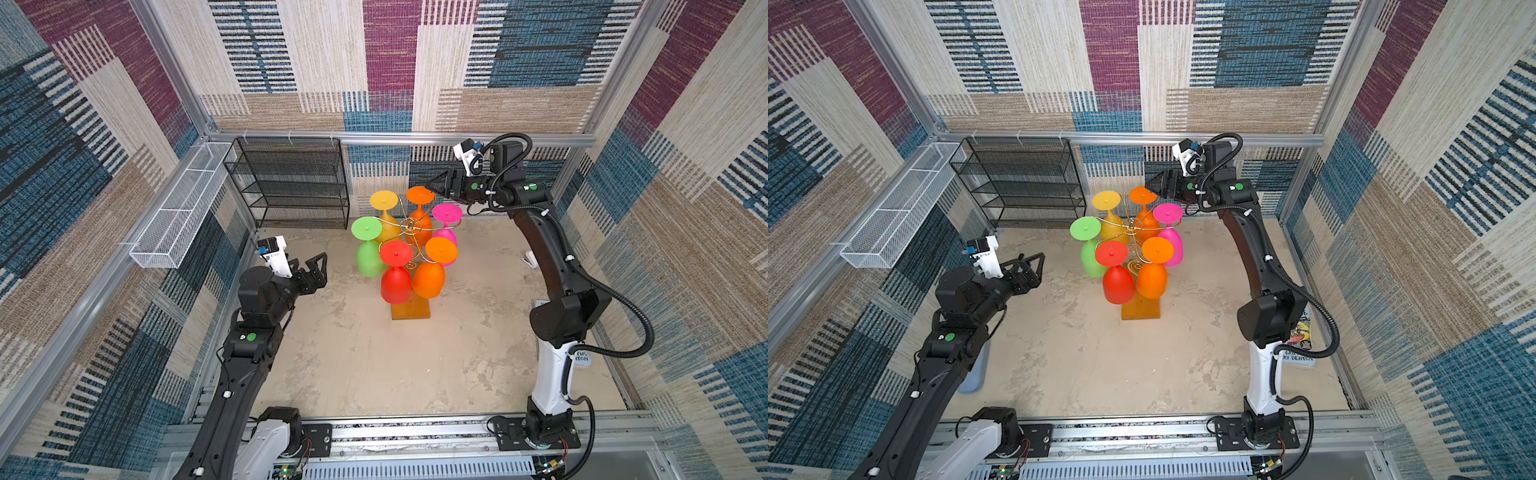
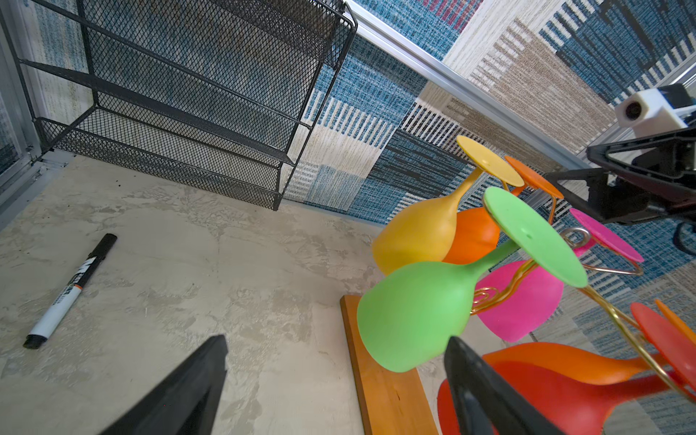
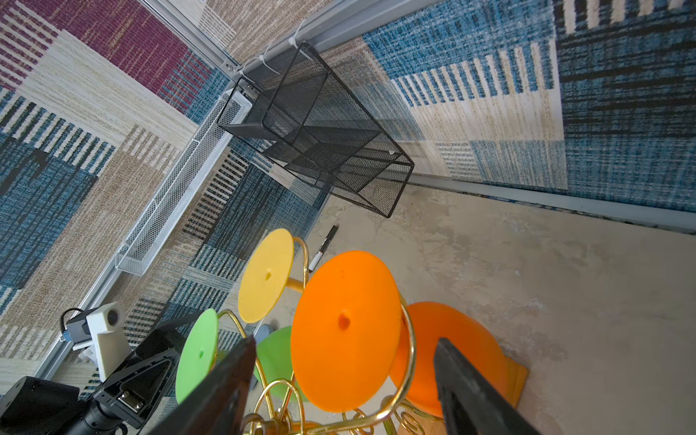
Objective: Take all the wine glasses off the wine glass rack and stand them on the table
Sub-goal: 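Align the right gripper around the orange glass's foot on the rack top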
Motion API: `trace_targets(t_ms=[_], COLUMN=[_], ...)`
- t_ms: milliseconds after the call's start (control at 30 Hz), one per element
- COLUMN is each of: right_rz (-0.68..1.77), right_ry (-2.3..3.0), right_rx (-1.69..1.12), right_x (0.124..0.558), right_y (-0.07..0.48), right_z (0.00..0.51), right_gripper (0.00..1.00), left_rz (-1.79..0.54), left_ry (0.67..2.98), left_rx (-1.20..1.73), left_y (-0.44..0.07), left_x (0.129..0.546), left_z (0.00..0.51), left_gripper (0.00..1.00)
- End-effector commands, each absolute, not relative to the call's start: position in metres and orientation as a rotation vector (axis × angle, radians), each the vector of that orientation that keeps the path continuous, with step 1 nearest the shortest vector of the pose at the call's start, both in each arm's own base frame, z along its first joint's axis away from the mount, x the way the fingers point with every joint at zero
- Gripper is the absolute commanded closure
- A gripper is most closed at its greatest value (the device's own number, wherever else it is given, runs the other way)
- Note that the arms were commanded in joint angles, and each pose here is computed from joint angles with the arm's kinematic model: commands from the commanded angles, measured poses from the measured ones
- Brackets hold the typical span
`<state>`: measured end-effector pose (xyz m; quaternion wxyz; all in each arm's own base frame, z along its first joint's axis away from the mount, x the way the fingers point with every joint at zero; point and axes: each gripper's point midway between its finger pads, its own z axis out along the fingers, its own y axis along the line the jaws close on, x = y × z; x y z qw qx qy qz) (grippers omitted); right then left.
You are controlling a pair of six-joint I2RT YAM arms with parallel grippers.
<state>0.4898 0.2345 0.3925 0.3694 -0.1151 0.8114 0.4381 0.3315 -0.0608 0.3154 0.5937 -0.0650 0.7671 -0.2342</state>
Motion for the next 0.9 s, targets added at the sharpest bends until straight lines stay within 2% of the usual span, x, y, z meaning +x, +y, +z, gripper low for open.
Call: trace_targets(t_ms=[0,467,867], right_rz=[1.156,1.073,1.154], right_ry=[2.046,2.023,2.041], right_rx=[-0.318,-0.288,-0.325], right_x=[0.486,0.484,0.479], right_y=[0.240,0.232,0.245], right_z=[0.402,0.412,0.403], right_gripper=[0.26,0.27,0.28], left_rz=[-0.562,-0.569,-0.578], left_ry=[1.753,1.755,1.755], left_rx=[-0.153,-0.156,-0.158], left_y=[-0.062,-0.062,-0.063], left_x=[0.332,0.333,0.335], left_z=[0.322,0.321,0.320], left_gripper=[0.08,0.08,0.08])
